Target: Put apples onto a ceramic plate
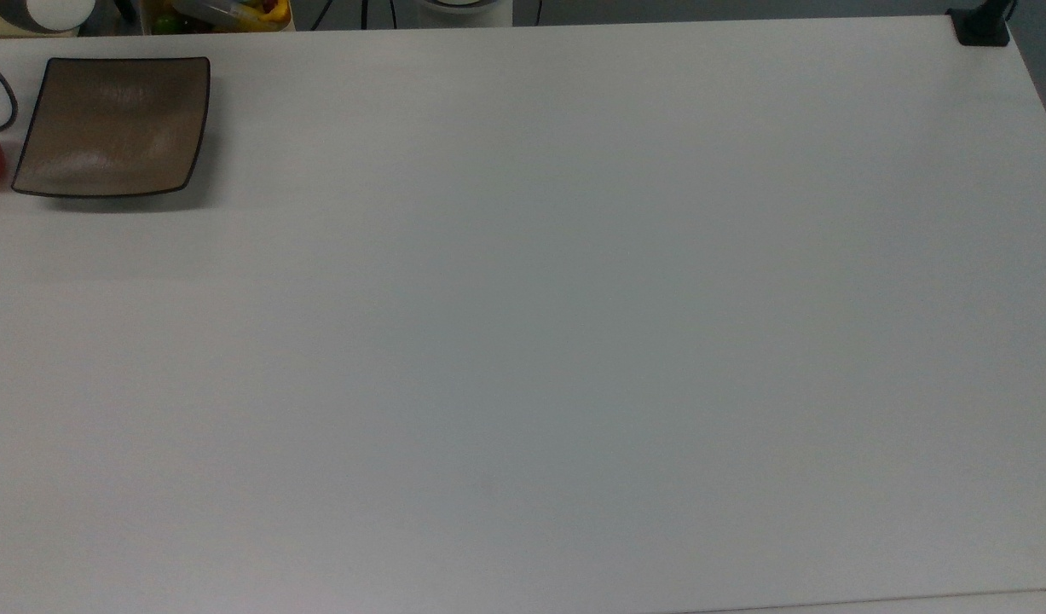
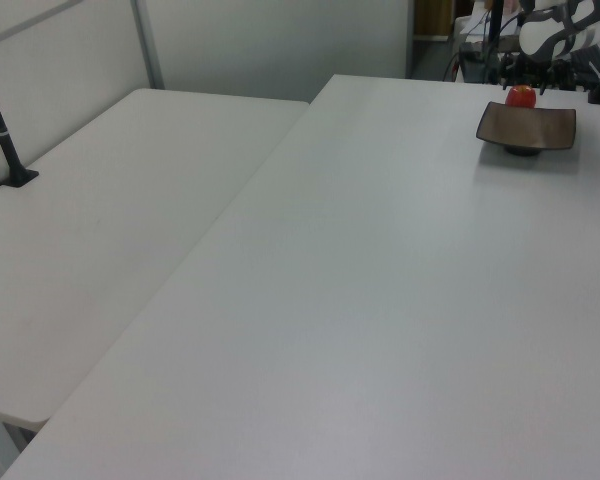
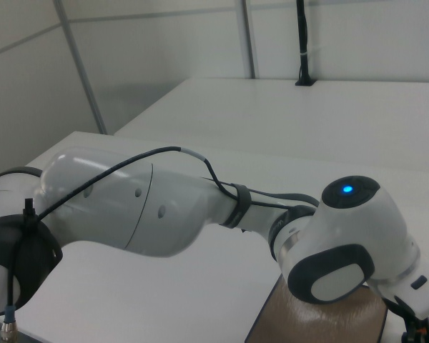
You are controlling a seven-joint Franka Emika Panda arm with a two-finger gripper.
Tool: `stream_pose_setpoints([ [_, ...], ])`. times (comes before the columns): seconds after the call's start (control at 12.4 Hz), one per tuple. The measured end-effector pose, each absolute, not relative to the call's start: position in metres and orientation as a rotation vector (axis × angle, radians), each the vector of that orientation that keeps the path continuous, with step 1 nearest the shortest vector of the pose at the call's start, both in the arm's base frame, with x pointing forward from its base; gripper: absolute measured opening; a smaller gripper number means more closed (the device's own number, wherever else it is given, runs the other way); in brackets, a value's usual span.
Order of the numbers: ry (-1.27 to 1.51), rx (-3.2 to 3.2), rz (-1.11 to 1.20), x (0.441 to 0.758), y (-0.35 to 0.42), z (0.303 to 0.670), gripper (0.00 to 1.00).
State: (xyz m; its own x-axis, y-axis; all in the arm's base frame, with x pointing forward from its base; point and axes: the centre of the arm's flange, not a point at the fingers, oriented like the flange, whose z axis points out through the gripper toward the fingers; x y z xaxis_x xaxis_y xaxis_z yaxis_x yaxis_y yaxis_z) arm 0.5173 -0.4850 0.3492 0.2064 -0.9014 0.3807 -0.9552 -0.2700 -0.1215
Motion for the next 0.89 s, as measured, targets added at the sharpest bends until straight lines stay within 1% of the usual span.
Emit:
stream_pose_setpoints([
  [0.32, -1.797, 2.334, 0.546, 0.519, -0.484, 0.334, 1.0],
  [0.4, -1.785, 2.337, 0.543, 0.52, -0.484, 0.334, 0.94],
  [0.48, -1.776, 2.338, 0.544, 0.52, -0.484, 0.335, 0.78],
  [0.64, -1.769, 2.339, 0.546, 0.521, -0.484, 0.336, 0.71],
  [0.89, -1.768, 2.339, 0.55, 0.522, -0.484, 0.337, 0.7],
])
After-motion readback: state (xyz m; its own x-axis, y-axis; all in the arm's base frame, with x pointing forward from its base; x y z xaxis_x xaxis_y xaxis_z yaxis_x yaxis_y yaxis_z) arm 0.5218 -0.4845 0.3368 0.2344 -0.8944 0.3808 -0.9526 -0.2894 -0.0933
